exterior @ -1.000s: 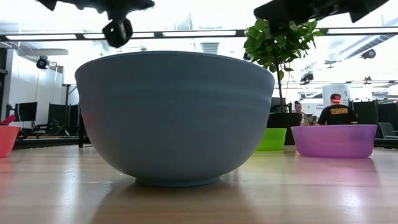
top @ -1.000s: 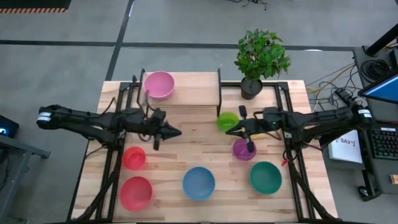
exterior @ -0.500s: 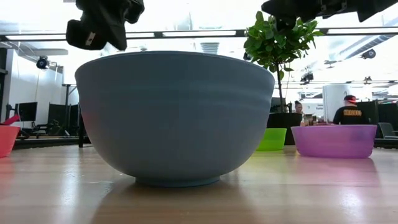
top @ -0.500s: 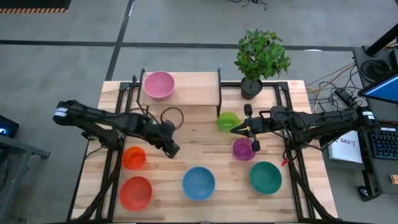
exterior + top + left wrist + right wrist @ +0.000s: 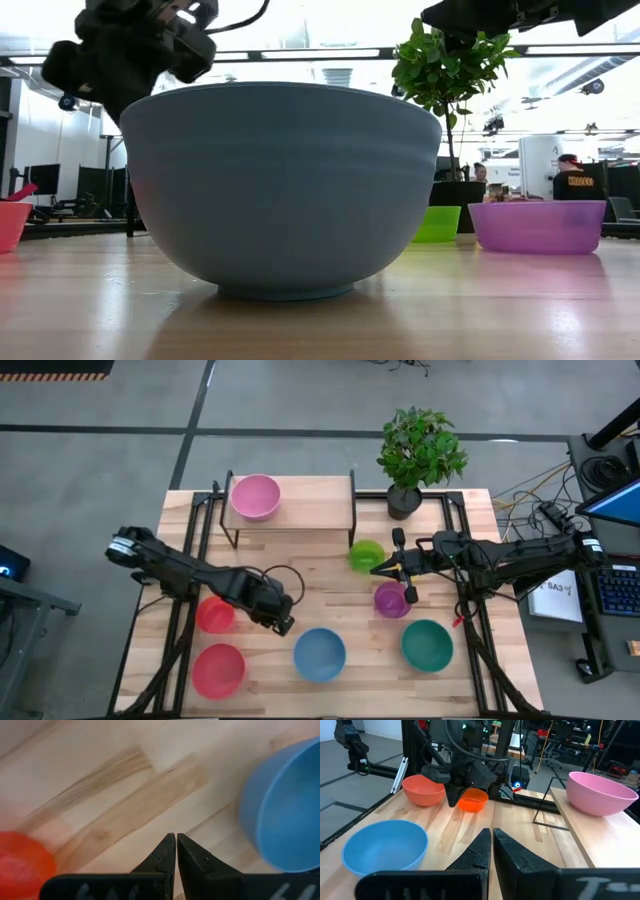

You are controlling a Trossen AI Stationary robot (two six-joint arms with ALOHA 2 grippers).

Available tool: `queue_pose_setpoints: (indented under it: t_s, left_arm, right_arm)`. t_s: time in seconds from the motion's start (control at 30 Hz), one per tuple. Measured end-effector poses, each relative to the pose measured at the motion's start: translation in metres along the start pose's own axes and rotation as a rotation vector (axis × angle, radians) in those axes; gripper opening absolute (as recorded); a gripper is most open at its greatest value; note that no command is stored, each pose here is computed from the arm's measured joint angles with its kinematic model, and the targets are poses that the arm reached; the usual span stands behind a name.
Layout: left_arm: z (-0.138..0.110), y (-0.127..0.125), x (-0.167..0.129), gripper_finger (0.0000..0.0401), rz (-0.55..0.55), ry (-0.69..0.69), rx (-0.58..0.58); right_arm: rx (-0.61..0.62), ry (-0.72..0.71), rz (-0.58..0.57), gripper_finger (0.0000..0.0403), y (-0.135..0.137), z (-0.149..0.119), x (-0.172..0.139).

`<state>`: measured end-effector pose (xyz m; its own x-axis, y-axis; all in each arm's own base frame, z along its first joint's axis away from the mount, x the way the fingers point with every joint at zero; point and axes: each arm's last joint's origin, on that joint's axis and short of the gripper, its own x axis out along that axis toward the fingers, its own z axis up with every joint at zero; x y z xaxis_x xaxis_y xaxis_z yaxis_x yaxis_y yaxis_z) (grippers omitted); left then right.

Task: Place and stack bowls onto a shelf
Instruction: Put the small orange bowl on the shelf

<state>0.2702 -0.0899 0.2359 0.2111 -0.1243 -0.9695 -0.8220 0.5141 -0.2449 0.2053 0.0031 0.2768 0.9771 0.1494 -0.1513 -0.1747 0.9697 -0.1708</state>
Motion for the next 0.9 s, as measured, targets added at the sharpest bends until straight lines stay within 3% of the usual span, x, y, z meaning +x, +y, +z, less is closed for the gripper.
queue_pose_setpoints:
  t_s: [0.47, 0.9]
  left_arm:
    - [-0.030, 0.026, -0.005, 0.0007, 0.319, 0.039, -0.042]
    - [-0.035, 0.050, 0.015, 0.0128, 0.456, 0.008, -0.070]
  right_arm:
    - [0.004, 0.001, 0.000, 0.0009, 0.000, 0.000, 0.000]
    - [-0.002, 0.008, 0.001, 0.0009, 0.000, -0.001, 0.002]
